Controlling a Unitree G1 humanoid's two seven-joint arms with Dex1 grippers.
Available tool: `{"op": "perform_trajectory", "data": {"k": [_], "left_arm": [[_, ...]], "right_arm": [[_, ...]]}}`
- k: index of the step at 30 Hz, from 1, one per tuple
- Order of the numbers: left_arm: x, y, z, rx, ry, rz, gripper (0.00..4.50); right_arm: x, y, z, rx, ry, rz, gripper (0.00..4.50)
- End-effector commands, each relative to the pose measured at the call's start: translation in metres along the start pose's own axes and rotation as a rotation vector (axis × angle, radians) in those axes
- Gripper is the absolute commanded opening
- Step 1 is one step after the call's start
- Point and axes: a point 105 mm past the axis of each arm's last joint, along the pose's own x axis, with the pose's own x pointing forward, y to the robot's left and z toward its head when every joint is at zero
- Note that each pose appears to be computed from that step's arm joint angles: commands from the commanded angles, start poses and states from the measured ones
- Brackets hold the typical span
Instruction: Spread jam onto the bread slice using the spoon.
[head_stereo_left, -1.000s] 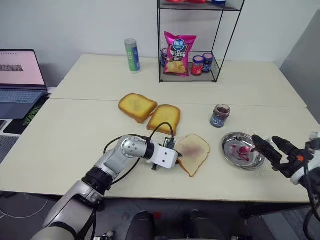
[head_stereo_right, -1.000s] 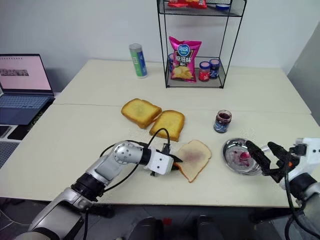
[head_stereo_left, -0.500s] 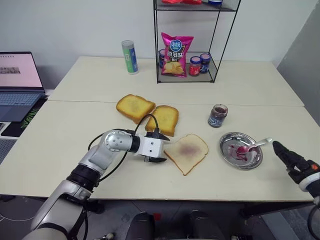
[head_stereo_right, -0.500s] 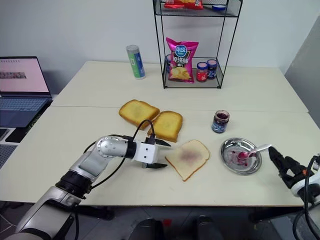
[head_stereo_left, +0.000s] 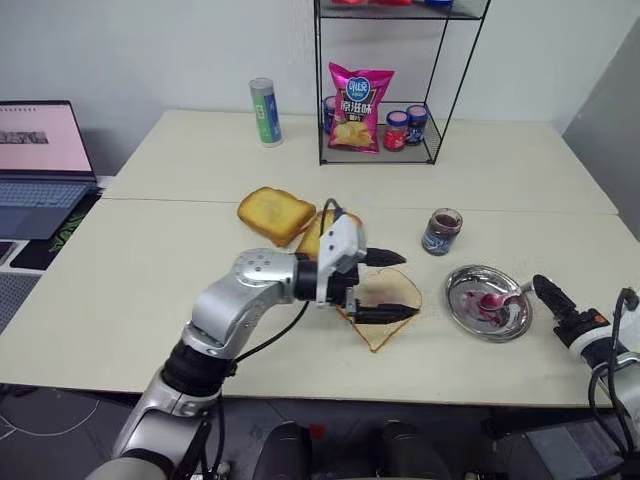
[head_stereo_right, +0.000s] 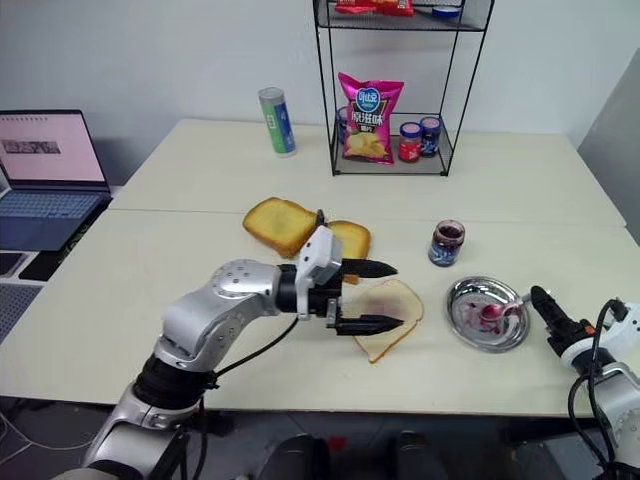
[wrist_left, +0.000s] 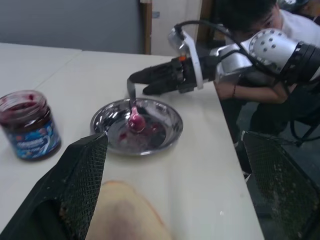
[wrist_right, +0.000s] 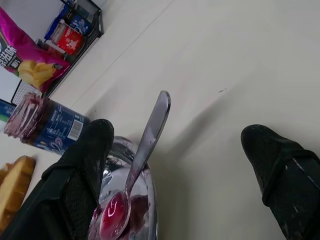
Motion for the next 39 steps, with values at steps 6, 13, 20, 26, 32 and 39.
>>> {"op": "perform_trajectory", "data": {"k": [6,13,20,26,32,39], "left_arm": [[0.003,-0.001,0.005,0.050,0.008,0.009,4.46],[0.005,0.004,0.007,0.064,0.010,0.024,4.46],[0.002,0.005,0.002,0.072,0.026,0.038,4.50],[0.000,0.007,0.003,0.079,0.031,0.040,4.50],[0.005,0.009,0.006,0.116,0.033,0.031,4.50],[0.011,0.012,0.004,0.117,0.019,0.017,4.50]], "right_arm": [[0.019,0.007,0.005,0.048,0.001,0.070,4.50],[0.037,0.013,0.006,0.073,0.007,0.100,4.50],[0.032,0.009,0.010,0.073,-0.013,0.096,3.34],[0.023,0.011,0.009,0.073,-0.024,0.097,1.95],[0.011,0.009,0.010,0.080,-0.057,0.080,0.69],[0.001,0.028,0.016,0.063,-0.093,0.120,0.03]]}}
